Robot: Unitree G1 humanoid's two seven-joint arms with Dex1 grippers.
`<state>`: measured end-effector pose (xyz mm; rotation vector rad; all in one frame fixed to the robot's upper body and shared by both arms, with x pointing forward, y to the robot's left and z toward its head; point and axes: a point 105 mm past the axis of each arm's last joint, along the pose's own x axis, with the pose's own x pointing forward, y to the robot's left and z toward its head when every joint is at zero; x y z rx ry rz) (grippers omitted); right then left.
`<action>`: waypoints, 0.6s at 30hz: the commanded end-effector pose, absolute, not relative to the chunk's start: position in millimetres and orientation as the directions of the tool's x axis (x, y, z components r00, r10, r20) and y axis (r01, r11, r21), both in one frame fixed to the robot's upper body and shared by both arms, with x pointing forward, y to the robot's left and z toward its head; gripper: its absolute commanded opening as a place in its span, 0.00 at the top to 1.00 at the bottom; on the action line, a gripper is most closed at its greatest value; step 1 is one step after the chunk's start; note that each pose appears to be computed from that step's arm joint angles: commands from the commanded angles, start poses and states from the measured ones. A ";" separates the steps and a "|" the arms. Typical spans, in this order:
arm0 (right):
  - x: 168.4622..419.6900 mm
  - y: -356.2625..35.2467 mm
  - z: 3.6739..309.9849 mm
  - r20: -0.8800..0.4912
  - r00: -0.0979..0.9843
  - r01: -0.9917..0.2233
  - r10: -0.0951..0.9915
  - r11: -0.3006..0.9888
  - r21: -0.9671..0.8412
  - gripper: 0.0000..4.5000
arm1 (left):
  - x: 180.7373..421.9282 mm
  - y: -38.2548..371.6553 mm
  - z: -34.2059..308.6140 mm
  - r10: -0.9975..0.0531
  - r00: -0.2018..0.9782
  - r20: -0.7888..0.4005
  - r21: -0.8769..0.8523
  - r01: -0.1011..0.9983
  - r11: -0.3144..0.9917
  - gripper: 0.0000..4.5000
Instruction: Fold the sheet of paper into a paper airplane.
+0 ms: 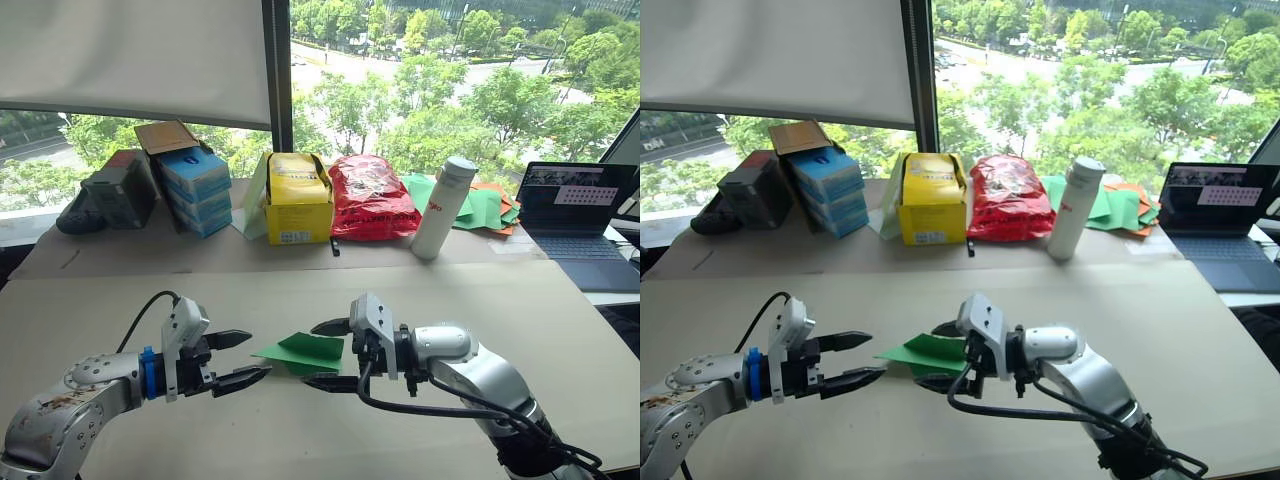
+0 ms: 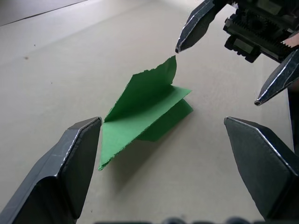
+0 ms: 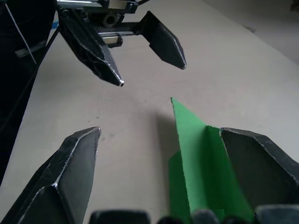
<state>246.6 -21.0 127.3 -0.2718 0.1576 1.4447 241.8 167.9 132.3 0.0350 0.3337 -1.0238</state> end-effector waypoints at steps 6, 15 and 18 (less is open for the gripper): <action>284.5 -20.7 110.6 -0.274 0.287 -0.958 0.918 0.277 -0.077 0.00 | 240.4 166.3 137.8 -0.839 0.469 -0.274 -0.092 0.856 0.509 0.01; 297.4 -26.0 111.6 -0.268 0.299 -0.947 0.916 0.320 0.036 0.00 | 238.9 164.4 136.2 -0.839 0.473 -0.268 -0.096 0.853 0.512 0.01; 297.4 -25.4 119.7 -0.250 0.299 -0.949 0.921 0.315 0.024 0.00 | 238.9 165.6 135.7 -0.836 0.479 -0.268 -0.096 0.850 0.518 0.01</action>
